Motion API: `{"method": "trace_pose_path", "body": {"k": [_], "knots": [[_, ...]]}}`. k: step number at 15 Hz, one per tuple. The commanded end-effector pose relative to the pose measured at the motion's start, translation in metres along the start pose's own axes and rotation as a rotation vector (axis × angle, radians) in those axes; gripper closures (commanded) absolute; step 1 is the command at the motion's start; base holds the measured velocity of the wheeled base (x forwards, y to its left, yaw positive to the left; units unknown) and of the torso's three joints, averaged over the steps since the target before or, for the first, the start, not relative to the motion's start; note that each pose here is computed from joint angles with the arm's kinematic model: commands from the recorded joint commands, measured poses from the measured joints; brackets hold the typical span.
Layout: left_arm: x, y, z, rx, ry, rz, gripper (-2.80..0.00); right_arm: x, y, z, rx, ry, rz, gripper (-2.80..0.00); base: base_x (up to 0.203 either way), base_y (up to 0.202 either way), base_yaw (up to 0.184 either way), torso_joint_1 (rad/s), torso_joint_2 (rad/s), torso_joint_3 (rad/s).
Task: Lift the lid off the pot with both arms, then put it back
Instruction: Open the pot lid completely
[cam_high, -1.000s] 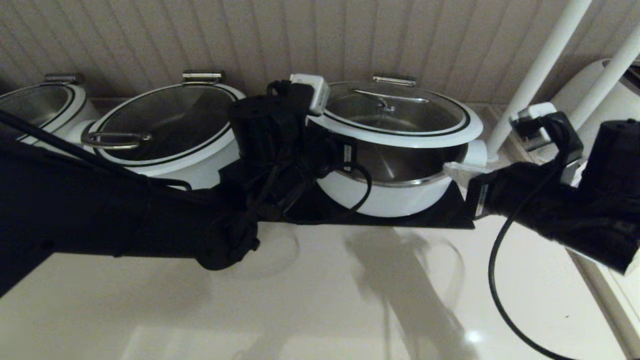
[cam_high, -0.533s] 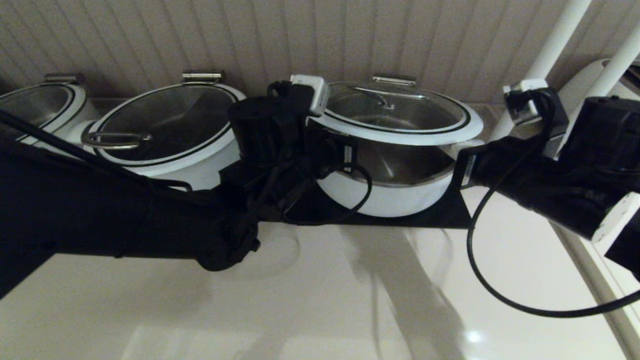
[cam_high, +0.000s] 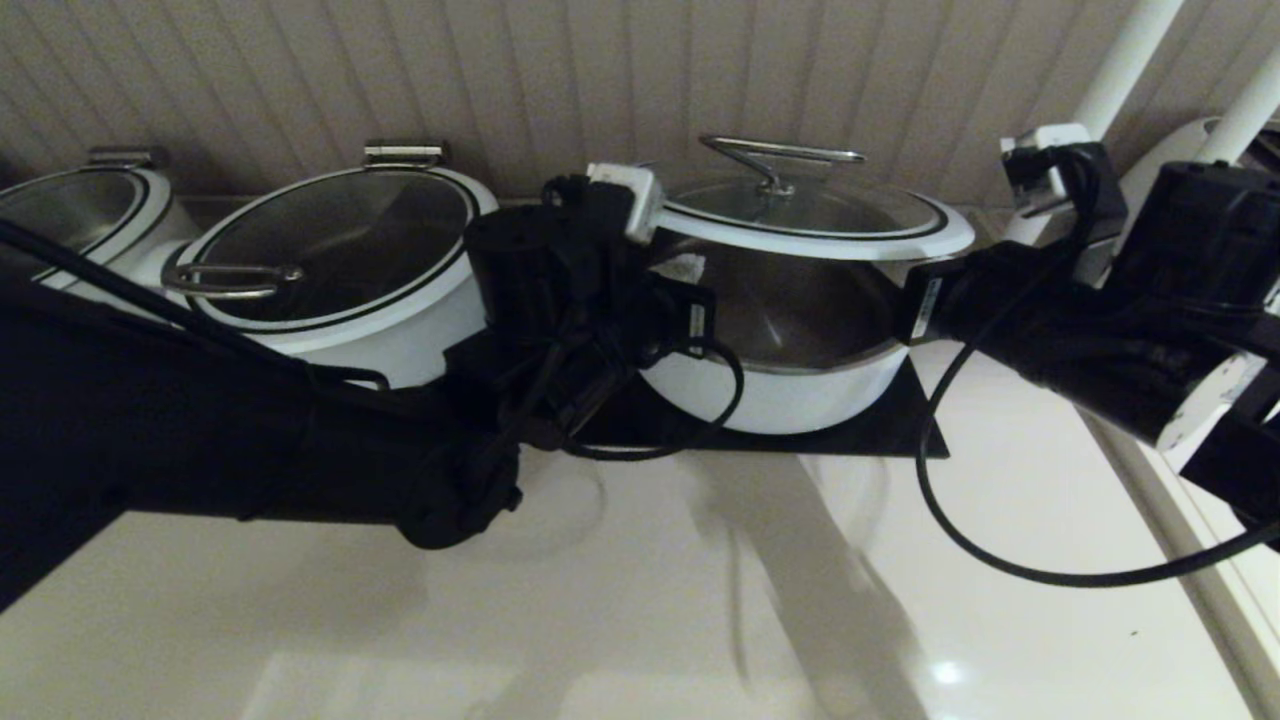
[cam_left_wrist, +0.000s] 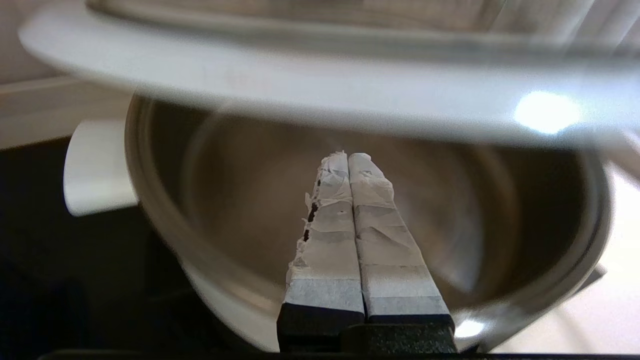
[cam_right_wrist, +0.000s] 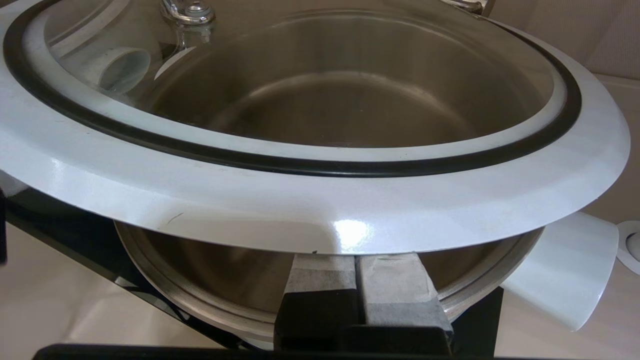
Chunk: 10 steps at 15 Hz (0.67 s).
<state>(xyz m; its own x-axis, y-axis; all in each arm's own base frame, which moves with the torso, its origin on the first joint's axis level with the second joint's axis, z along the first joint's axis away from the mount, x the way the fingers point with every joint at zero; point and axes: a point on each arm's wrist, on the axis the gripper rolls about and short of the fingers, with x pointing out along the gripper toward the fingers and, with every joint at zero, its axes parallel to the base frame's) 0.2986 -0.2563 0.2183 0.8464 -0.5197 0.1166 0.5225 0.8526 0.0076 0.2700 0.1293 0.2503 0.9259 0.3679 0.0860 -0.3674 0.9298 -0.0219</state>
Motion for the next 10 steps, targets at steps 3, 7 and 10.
{"method": "trace_pose_path", "body": {"k": [3, 7, 10], "knots": [[-0.019, -0.001, 0.001, 0.049, 0.018, -0.011, 0.0, -0.001, 0.0, 0.006, -0.001, -0.022, 0.0, 0.0, 0.0, 0.0, 0.0, 0.0, 0.0, 0.0], [-0.048, -0.015, 0.016, 0.098, 0.004, -0.068, 0.0, 0.001, -0.001, 0.021, -0.025, -0.071, -0.004, 0.0, 0.0, 0.0, 0.0, 0.0, 0.0, 0.0], [-0.064, -0.026, 0.028, 0.137, -0.025, -0.11, 0.0, 0.002, -0.001, 0.026, -0.029, -0.086, -0.005, 0.0, 0.0, 0.0, 0.0, 0.0, 0.0, 0.0]]}}
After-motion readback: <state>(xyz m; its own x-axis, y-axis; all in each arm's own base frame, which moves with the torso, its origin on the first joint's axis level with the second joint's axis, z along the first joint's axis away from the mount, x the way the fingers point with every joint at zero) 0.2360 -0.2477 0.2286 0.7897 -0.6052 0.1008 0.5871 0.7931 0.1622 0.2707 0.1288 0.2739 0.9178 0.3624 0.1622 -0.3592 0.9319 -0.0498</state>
